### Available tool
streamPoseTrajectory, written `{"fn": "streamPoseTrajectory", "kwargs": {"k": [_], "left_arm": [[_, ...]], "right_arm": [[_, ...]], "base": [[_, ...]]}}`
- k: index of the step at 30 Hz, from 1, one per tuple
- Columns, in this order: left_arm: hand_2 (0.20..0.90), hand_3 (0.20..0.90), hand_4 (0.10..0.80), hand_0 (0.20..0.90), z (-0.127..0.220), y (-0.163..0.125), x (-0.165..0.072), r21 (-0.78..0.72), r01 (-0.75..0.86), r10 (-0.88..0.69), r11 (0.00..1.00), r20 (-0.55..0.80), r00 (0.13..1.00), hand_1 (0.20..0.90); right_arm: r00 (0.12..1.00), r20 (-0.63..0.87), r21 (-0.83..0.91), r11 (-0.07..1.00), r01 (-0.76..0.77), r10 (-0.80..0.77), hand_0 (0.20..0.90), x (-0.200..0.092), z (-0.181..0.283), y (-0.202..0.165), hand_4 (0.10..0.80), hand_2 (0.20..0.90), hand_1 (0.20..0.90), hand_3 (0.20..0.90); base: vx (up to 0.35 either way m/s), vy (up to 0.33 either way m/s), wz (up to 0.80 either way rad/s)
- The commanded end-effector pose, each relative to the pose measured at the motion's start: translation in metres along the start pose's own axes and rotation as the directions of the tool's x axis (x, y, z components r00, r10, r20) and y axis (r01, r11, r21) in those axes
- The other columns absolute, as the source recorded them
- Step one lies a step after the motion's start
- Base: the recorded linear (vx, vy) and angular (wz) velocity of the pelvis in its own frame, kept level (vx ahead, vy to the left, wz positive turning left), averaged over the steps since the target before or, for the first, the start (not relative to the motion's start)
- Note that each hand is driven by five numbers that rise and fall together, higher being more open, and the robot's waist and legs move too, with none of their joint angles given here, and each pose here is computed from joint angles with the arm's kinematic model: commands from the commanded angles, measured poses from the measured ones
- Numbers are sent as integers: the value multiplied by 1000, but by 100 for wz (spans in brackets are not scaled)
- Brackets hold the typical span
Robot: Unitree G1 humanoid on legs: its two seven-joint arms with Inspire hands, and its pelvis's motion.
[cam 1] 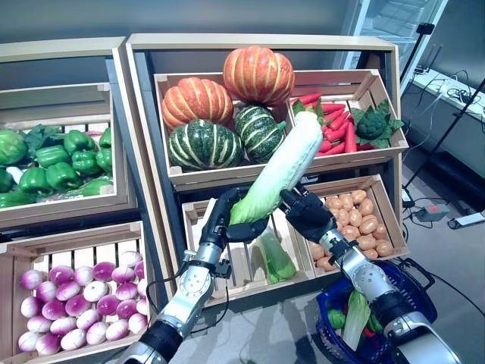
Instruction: Put vegetables into the basket
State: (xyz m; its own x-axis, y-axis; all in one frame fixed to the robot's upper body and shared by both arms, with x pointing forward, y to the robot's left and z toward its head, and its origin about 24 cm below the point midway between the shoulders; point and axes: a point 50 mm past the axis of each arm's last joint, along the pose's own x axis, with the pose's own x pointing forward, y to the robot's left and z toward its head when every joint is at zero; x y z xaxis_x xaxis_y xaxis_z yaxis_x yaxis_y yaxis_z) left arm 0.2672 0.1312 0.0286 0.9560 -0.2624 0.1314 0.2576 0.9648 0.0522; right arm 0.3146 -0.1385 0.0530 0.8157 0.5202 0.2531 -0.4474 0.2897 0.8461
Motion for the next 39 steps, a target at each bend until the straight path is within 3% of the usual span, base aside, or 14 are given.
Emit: {"fn": "streamPoseTrajectory", "kwargs": {"k": [1,5,10,18,19,20,34,39], "left_arm": [[300,300,400,300,15,-54,0,42,318,-321,947,126,939,300],[300,300,400,300,14,-59,-2,37,326,-329,944,120,937,300],[300,300,400,300,14,-59,-1,44,322,-325,946,115,939,300],[300,300,400,300,17,-49,3,76,299,-306,951,113,945,300],[300,300,400,300,17,-48,3,77,297,-304,952,112,946,300],[300,300,400,300,16,-45,3,84,295,-303,952,110,947,300],[300,300,400,300,11,-39,-3,92,292,-301,952,94,949,300],[300,300,400,300,9,-38,-6,89,290,-297,953,87,951,300]], "right_arm": [[779,274,-41,816,-576,564,900,69,70,105,800,900,900,900],[704,295,-34,743,-668,646,900,70,73,122,800,900,900,900],[681,261,-93,720,-687,684,900,70,75,130,800,900,900,900],[802,149,-320,795,-515,579,900,69,94,121,800,900,900,900],[807,149,-333,798,-503,571,335,68,96,120,424,335,335,335],[819,169,-376,804,-460,548,300,65,105,116,400,300,300,300],[793,271,-472,793,-384,545,300,60,126,122,400,300,300,300],[825,256,-506,797,-331,505,300,57,125,119,400,300,300,300]], "base": [[-19,-8,12],[-10,-3,5],[0,0,0],[0,0,0],[-13,-15,-3],[0,0,0],[0,0,0],[0,0,0]]}}
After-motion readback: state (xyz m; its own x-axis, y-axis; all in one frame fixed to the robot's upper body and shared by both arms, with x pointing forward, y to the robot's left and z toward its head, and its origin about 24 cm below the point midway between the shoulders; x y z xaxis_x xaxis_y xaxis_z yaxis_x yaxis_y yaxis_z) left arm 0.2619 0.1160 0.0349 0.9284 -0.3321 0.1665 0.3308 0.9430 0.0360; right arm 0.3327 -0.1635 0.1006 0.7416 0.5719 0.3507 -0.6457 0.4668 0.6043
